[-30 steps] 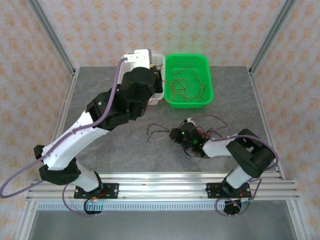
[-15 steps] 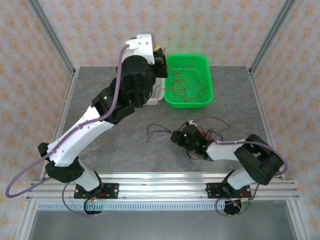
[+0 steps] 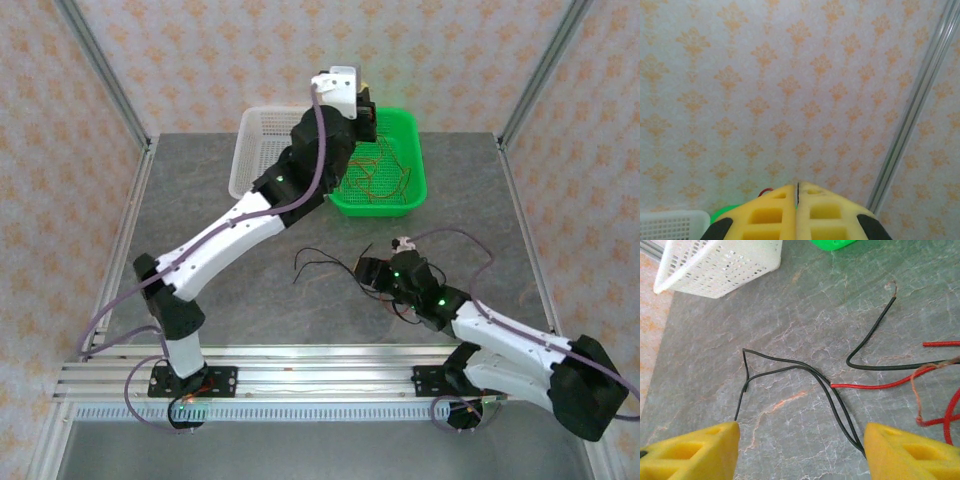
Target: Untangle the cables
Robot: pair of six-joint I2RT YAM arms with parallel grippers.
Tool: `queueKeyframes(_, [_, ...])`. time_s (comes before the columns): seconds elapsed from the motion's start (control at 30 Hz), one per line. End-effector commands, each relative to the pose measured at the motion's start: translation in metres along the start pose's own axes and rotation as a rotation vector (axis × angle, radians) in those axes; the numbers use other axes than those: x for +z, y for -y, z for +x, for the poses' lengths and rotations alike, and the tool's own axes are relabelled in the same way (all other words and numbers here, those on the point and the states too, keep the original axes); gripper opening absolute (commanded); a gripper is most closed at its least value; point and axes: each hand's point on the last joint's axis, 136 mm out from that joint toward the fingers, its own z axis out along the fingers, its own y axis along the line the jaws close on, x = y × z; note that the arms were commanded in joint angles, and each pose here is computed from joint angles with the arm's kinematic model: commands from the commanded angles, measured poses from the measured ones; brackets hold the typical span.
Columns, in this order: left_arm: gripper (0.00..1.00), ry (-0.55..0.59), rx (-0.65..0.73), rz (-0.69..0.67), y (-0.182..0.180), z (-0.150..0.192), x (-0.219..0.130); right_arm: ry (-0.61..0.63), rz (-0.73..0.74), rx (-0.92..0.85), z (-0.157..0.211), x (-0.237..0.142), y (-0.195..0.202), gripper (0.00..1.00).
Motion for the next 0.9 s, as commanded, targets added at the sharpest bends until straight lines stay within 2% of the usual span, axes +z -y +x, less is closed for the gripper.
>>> queueKeyframes(0.0, [0.00,0.088,-0.034,0.042,0.007,-0.014,0.017,-0.009,0.058,-0.024,0.004,-0.009,0.013,0.68])
queueKeyframes(0.3, [0.00,0.027,-0.043,0.095,0.022,0.068,0.081,0.003,0.075,0.005,0.006,-0.023,0.022,0.68])
queueKeyframes(0.5, [0.00,-0.047,-0.043,0.069,0.017,0.131,0.111,0.010,0.090,0.027,0.006,-0.031,0.027,0.68])
queueKeyframes(0.87, [0.00,-0.263,0.051,0.008,-0.004,0.252,0.128,0.038,0.130,0.041,0.001,-0.036,0.034,0.68])
